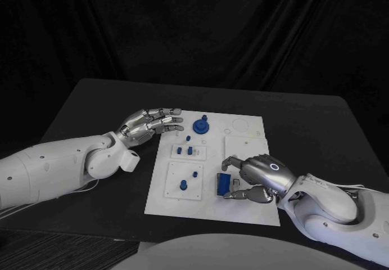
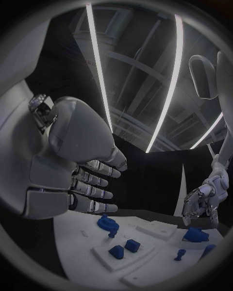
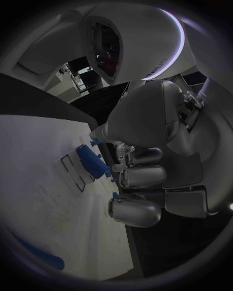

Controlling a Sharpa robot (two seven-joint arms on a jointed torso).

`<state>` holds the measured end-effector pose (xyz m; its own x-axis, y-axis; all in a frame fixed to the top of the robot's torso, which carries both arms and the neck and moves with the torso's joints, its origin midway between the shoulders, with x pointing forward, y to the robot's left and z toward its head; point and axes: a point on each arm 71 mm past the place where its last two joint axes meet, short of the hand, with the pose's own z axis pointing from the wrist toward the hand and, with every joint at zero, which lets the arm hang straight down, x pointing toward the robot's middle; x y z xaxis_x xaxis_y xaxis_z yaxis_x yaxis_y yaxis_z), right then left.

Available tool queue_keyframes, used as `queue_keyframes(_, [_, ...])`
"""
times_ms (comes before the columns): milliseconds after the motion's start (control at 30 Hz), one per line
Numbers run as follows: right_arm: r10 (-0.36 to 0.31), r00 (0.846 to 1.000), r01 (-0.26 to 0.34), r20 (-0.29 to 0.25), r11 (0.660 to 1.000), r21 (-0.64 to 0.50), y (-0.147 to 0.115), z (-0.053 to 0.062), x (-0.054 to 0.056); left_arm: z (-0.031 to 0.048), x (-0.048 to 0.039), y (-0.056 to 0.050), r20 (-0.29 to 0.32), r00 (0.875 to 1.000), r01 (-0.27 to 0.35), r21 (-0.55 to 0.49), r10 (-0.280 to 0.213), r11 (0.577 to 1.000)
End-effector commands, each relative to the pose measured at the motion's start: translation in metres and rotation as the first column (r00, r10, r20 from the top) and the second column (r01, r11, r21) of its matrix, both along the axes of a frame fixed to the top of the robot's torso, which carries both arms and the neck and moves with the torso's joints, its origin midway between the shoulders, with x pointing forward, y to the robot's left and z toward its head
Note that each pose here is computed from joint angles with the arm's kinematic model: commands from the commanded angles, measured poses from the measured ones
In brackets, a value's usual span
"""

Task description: Assemble the parts on the task board

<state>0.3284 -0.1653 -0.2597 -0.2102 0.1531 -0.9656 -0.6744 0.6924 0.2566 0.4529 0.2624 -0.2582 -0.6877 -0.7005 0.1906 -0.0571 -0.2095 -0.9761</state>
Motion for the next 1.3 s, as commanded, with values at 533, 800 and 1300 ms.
queue_keyframes(533, [-0.106, 0.993, 0.110, 0.045, 0.989, -0.094, 0.002, -0.007, 0.003, -0.0007, -0.0025, -0.001, 0.001, 1.000, 0.007, -0.030, -0.007, 1.000])
queue_keyframes(800, [-0.103, 0.994, 0.106, 0.030, 0.987, -0.119, 0.004, -0.011, 0.002, -0.0011, -0.0027, -0.001, -0.001, 1.000, 0.010, -0.031, -0.010, 0.999])
queue_keyframes(1300, [-0.067, 0.998, 0.068, 0.016, 0.990, -0.124, 0.010, -0.014, -0.002, -0.0012, -0.0033, -0.002, -0.003, 1.000, 0.012, -0.032, -0.012, 0.999])
